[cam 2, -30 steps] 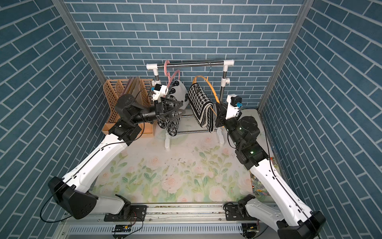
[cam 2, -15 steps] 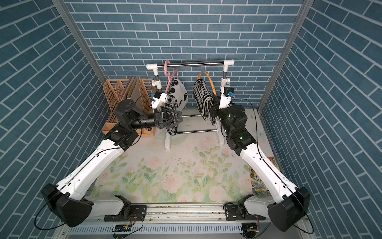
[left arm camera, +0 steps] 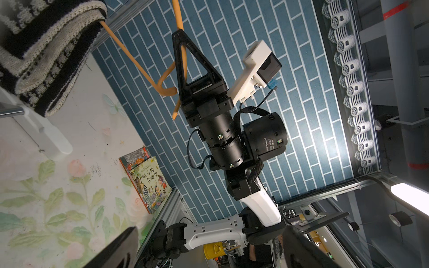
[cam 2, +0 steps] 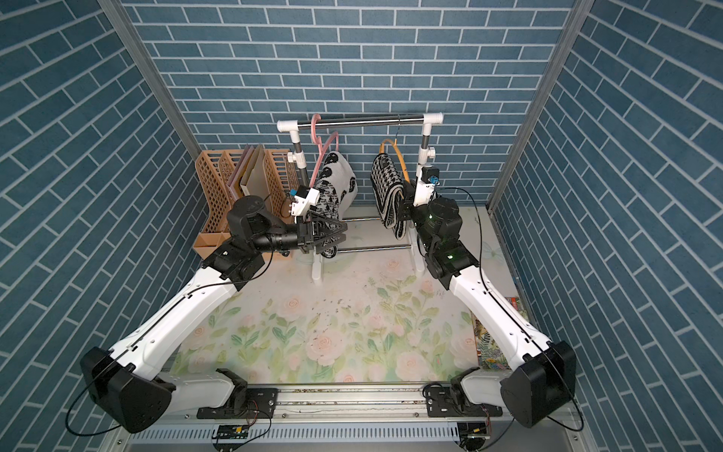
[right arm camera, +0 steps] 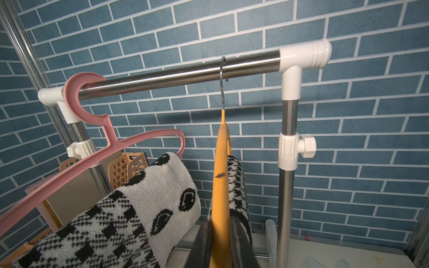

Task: Hang the scarf on the hanger
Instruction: Place the hanger at the clothesline, then reset both arms

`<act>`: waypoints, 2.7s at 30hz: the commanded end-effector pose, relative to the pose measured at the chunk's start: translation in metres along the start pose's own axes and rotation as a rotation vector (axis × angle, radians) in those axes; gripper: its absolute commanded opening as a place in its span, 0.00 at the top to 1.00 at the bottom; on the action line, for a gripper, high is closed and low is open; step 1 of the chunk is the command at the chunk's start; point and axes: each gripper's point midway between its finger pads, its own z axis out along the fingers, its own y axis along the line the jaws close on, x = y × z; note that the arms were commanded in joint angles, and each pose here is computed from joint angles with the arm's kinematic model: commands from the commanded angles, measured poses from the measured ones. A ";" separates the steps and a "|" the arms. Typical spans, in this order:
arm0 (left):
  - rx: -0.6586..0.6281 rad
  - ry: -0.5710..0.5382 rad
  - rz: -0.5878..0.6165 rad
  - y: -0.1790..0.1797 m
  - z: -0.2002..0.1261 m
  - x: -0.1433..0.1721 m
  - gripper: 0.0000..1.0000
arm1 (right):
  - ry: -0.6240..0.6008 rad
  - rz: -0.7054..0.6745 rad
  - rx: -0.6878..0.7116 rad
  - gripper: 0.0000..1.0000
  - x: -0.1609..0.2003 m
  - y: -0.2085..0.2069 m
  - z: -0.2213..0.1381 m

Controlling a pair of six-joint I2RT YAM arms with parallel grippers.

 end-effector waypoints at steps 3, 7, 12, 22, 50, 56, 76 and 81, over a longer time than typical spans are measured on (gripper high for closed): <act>-0.020 -0.012 0.037 -0.001 -0.005 0.002 0.00 | -0.025 -0.005 -0.056 0.49 -0.004 0.006 -0.009; -0.056 -0.040 0.040 0.006 -0.009 0.003 0.00 | 0.005 -0.023 -0.057 0.28 0.000 0.005 -0.018; -0.220 -0.131 0.103 0.036 -0.025 0.005 0.00 | 0.039 -0.020 -0.036 0.13 0.010 -0.003 -0.049; -0.632 -0.492 0.196 0.109 -0.116 0.025 0.00 | 0.165 0.031 0.017 0.01 0.070 -0.027 -0.135; -1.651 -0.695 0.630 0.333 -0.282 -0.006 0.00 | 0.222 -0.173 0.666 0.02 0.252 -0.208 -0.137; -1.561 -0.693 0.659 0.346 -0.283 -0.019 0.00 | 0.161 -0.137 0.599 0.02 0.254 -0.220 -0.138; -1.410 -0.772 0.751 0.328 -0.284 0.003 0.00 | 0.176 -0.180 0.477 0.00 0.267 -0.203 -0.129; -1.409 -0.772 0.751 0.328 -0.283 0.003 0.00 | 0.176 -0.180 0.478 0.00 0.267 -0.204 -0.128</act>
